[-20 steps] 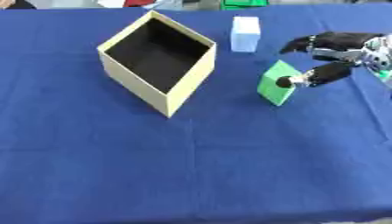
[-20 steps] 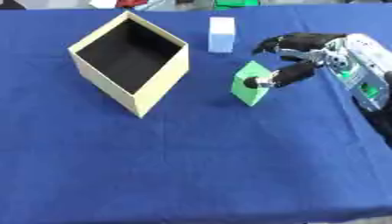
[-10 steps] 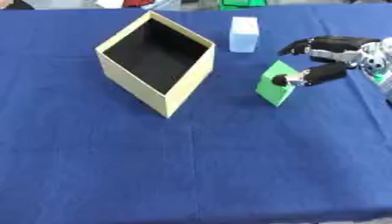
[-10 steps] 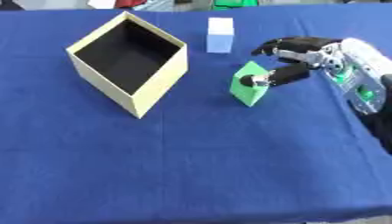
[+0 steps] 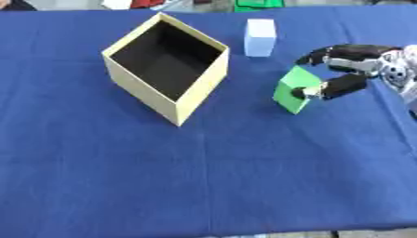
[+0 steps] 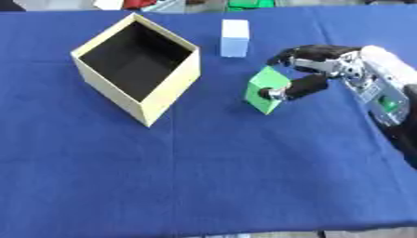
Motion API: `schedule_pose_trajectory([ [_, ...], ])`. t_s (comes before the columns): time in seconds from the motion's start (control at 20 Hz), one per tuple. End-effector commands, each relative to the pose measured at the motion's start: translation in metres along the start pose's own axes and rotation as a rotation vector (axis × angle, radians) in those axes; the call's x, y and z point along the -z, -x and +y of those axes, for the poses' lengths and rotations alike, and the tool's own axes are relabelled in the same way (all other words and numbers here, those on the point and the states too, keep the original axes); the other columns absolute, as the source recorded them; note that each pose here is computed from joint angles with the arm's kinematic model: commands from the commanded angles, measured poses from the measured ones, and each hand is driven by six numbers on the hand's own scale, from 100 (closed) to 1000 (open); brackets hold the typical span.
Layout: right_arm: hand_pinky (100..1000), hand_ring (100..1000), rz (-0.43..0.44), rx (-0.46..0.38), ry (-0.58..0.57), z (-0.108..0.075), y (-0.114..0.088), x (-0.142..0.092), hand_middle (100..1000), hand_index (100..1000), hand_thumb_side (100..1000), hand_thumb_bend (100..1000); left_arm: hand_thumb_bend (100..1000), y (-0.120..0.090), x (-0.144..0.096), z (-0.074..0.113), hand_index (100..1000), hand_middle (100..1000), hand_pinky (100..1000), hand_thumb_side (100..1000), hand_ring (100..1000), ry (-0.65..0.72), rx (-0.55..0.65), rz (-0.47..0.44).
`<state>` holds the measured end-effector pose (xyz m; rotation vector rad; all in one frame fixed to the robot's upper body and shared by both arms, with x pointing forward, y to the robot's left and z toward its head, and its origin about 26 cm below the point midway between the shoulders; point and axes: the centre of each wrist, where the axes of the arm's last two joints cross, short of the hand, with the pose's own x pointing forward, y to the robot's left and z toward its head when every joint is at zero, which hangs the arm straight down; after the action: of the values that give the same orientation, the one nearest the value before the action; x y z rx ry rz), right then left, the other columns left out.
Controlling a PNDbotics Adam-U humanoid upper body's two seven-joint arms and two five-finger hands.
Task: Pick up objects on the table and place them in the box.
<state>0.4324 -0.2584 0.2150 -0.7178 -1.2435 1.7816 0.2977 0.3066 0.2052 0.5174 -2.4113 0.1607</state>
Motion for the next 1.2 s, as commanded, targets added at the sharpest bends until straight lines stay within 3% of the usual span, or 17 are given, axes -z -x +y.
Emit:
schedule_pose_trajectory([
  [0.05, 952, 914, 0.021, 0.021, 0.049, -0.012, 0.003, -0.009, 921, 1000, 895, 421, 178, -0.008, 0.006, 0.002, 739, 610, 716, 902, 622, 0.001, 0.001, -0.035],
  [0.5, 952, 922, 0.069, 0.102, 0.123, -0.003, 0.007, -0.016, 913, 1000, 1000, 475, 176, -0.008, 0.007, 0.001, 739, 612, 716, 900, 623, 0.009, 0.0, -0.036],
  [0.8, 948, 978, 0.08, 0.128, 0.113, 0.0, 0.005, -0.015, 929, 1000, 1000, 486, 174, -0.008, 0.007, 0.001, 738, 613, 715, 898, 623, 0.017, -0.002, -0.037],
  [1.2, 922, 919, 0.093, 0.161, 0.112, 0.005, 0.005, -0.014, 918, 1000, 965, 417, 171, -0.008, 0.007, 0.0, 735, 614, 714, 896, 624, 0.022, -0.003, -0.036],
])
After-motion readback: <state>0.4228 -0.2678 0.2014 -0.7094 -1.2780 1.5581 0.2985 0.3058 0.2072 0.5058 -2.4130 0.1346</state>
